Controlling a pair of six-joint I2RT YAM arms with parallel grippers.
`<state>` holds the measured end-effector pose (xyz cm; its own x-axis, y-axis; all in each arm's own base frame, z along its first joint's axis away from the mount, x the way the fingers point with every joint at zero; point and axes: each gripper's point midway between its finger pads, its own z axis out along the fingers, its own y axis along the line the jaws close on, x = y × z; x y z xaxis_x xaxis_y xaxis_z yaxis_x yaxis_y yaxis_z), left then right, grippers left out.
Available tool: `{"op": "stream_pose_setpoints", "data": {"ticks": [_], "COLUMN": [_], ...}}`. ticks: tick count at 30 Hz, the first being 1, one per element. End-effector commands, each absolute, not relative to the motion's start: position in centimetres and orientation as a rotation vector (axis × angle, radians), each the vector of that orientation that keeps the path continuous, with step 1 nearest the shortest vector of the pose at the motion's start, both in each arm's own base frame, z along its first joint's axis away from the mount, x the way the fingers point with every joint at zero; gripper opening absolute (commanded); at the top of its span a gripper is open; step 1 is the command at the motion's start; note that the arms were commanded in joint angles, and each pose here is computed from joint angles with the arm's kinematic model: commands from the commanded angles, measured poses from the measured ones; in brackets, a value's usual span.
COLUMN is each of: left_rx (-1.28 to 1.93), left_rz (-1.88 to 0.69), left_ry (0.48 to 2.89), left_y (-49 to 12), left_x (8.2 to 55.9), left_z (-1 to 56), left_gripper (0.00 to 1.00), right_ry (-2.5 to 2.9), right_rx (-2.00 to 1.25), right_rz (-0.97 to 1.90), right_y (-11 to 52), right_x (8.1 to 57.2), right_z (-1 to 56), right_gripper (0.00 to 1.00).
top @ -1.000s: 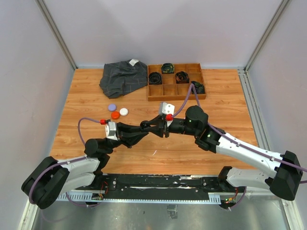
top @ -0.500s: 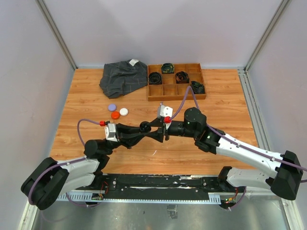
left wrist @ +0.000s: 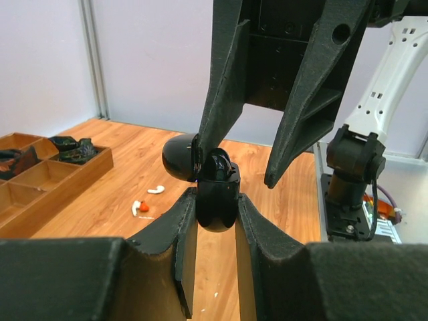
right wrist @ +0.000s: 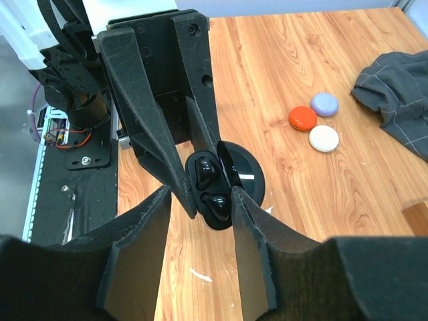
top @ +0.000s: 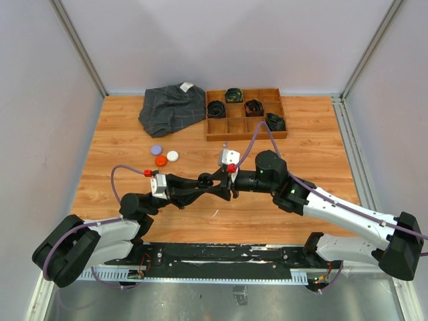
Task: Insert the wireless bluetooth earbuds into the charging case
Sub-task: Place the earbud in the charging case, then close the charging case.
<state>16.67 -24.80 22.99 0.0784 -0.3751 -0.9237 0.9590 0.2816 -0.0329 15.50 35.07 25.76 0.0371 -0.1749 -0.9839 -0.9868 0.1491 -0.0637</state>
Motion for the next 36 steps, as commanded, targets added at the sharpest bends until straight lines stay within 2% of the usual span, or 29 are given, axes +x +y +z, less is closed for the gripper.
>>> {"op": "stream_pose_setpoints", "data": {"ticks": [1,9,16,26,36], "left_rx": [0.763,0.902,0.978,0.894,0.700], "left_rz": [-1.090,-1.063,-1.051,-1.080,-1.010], "left_ry": [0.818,0.911,0.902,0.954,1.259], "left_y": [-24.0,-25.1,-25.4,-25.4,-25.2], "left_x": [15.3,15.4,15.0,16.0,21.0], "left_z": [26.3,23.9,23.8,24.5,21.6], "left_gripper": [0.00,0.00,0.00,0.00,0.00], "right_ry": [1.326,1.325,1.324,1.319,1.377], "right_rx": [-1.273,-1.319,-1.369,-1.483,-1.450], "right_rz": [0.944,0.853,0.855,0.965,0.879], "right_y": [34.6,33.1,33.7,35.0,34.3], "right_x": [14.9,15.2,15.3,13.9,15.2], "right_z": [27.4,27.5,26.8,25.4,24.0], "right_gripper": [0.44,0.62,0.77,0.77,0.76]}}
